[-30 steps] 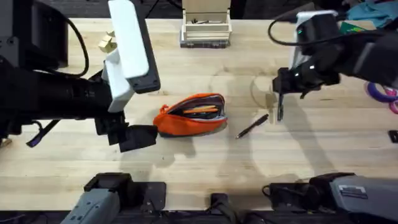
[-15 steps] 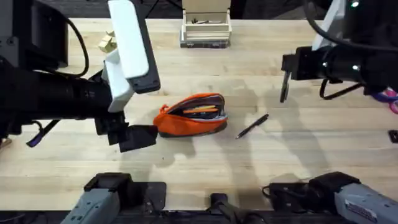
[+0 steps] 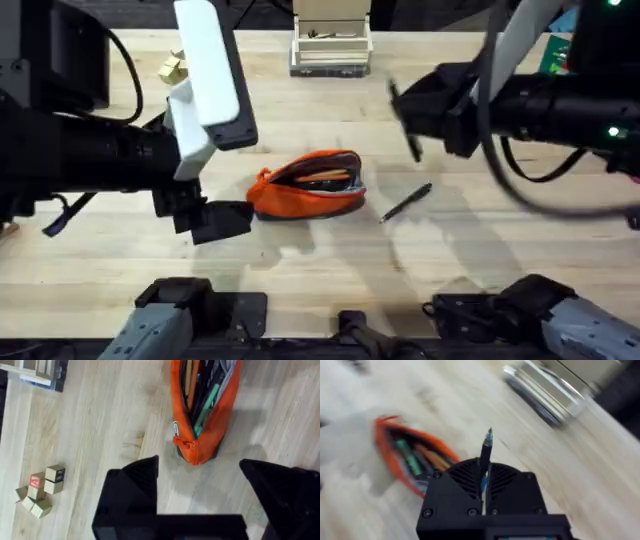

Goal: Unzip the bag, pick up the pens from the table one at a time and place them inside, then zip the bag closed.

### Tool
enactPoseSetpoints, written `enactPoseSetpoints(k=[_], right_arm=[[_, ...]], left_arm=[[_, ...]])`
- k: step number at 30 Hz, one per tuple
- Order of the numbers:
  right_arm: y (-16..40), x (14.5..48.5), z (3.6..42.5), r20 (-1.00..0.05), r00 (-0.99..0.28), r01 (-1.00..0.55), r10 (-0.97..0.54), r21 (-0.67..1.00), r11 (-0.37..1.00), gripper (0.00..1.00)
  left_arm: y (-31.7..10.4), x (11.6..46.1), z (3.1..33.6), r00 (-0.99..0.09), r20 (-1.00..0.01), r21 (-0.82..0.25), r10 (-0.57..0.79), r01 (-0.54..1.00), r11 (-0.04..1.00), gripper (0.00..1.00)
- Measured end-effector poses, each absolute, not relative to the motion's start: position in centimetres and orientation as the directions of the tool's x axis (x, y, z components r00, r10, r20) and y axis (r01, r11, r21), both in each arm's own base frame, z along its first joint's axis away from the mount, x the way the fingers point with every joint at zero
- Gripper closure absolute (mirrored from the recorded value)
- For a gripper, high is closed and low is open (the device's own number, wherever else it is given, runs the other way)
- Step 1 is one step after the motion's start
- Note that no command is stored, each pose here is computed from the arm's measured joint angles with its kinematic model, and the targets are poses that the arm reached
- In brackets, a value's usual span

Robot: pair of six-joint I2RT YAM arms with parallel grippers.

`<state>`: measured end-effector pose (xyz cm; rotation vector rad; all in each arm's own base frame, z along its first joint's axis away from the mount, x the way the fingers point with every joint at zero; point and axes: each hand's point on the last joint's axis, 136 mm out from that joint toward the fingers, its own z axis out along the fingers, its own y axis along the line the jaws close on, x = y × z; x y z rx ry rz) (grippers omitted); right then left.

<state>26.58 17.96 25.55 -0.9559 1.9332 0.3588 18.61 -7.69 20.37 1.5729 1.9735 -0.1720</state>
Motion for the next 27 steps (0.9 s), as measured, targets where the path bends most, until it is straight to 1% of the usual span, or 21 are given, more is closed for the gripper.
enactPoseSetpoints(k=[2, 6, 11, 15, 19, 27], right_arm=[[19.6, 25.2, 25.8, -0.84, -0.18, -0.823, -0.512, -0.156, 0.546, 0.967], [22.0, 22.8, 26.2, -0.837, -0.003, -0.905, -0.548, -0.231, 0.358, 0.967], [24.1, 20.5, 26.1, -0.804, 0.186, -0.927, -0.565, -0.334, 0.169, 0.972], [25.7, 19.0, 24.6, -0.75, 0.313, -0.92, -0.583, -0.391, 0.009, 0.971], [26.8, 18.7, 22.7, -0.703, 0.389, -0.904, -0.595, -0.416, -0.1, 0.971], [27.7, 19.7, 19.1, -0.645, 0.438, -0.891, -0.626, -0.406, -0.205, 0.97]], left_arm=[[-7.7, 18.6, 20.4, -0.115, -0.525, 0.261, 0.843, 0.921, 0.288, 0.008], [-7.7, 18.6, 20.4, -0.115, -0.525, 0.261, 0.843, 0.921, 0.288, 0.008], [-7.7, 18.6, 20.4, -0.115, -0.525, 0.261, 0.843, 0.921, 0.289, 0.007], [-7.7, 18.6, 20.4, -0.115, -0.525, 0.261, 0.843, 0.921, 0.288, 0.008], [-7.7, 18.6, 20.4, -0.115, -0.525, 0.261, 0.843, 0.921, 0.288, 0.007], [-7.7, 18.6, 20.4, -0.115, -0.525, 0.261, 0.843, 0.921, 0.288, 0.008]])
